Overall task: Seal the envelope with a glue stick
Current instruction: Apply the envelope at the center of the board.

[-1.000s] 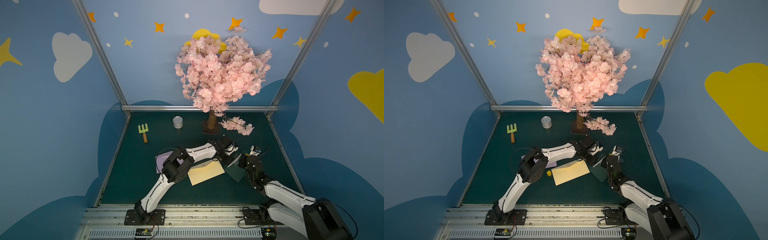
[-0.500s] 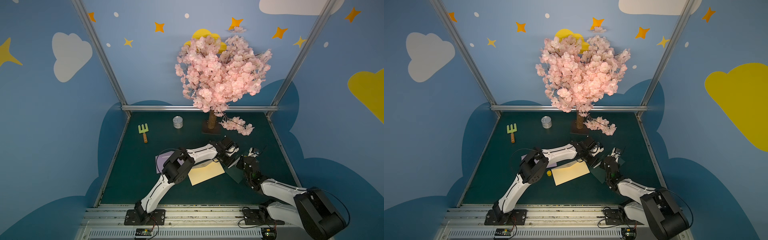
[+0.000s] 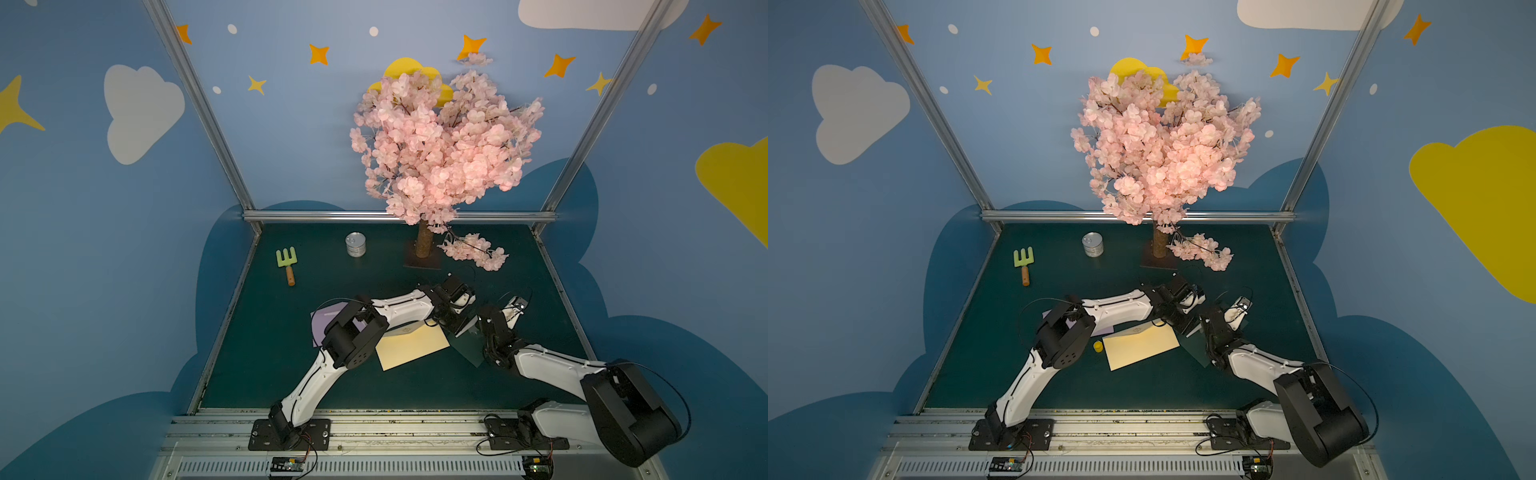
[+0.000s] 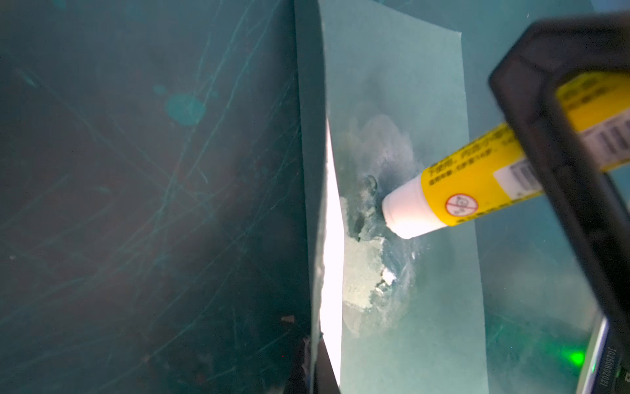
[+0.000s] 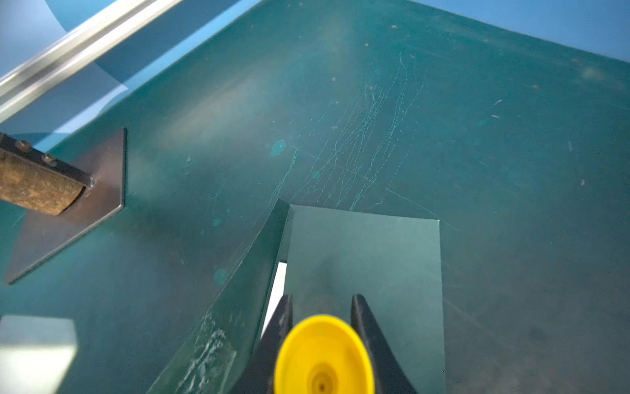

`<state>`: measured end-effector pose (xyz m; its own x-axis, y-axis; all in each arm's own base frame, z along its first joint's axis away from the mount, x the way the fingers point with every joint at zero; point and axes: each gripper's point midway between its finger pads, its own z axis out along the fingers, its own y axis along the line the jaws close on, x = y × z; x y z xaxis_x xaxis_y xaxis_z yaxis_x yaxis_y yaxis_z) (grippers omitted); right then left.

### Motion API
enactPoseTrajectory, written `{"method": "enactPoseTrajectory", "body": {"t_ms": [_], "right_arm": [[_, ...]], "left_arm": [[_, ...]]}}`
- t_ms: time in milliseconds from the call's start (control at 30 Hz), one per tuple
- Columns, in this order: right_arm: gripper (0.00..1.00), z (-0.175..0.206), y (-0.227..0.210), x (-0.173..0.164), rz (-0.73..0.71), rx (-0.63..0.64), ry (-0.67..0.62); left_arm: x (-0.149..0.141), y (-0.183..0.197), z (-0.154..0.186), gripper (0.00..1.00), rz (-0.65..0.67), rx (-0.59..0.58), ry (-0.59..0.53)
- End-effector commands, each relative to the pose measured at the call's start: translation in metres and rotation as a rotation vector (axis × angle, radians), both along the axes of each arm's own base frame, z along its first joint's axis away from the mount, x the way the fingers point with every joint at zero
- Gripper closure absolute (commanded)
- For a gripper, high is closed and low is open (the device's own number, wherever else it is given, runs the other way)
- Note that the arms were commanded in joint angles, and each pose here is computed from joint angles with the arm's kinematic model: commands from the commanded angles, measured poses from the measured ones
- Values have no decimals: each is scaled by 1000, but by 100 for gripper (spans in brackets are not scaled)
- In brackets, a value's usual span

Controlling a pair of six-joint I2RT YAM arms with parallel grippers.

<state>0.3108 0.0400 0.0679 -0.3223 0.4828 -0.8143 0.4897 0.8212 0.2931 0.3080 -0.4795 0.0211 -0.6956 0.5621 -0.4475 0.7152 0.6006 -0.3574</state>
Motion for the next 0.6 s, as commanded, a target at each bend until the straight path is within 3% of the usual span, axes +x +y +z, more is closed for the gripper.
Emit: {"method": "enactPoseTrajectory", "body": {"t_ms": [0,167,300,567], "right_arm": [[100,-21,3,-9,60,-30,23],[100,-23,37,-15,233,-3,14],[100,-25,51,-34,306,-65,58],[100,-29,49,-56,306,-180,90]], "left_arm": [[-3,19,-4,97,42,56,42],[2,17,-3,97,59,40,51],[8,21,-5,97,81,40,64],[13,26,3,97,84,31,50]]}}
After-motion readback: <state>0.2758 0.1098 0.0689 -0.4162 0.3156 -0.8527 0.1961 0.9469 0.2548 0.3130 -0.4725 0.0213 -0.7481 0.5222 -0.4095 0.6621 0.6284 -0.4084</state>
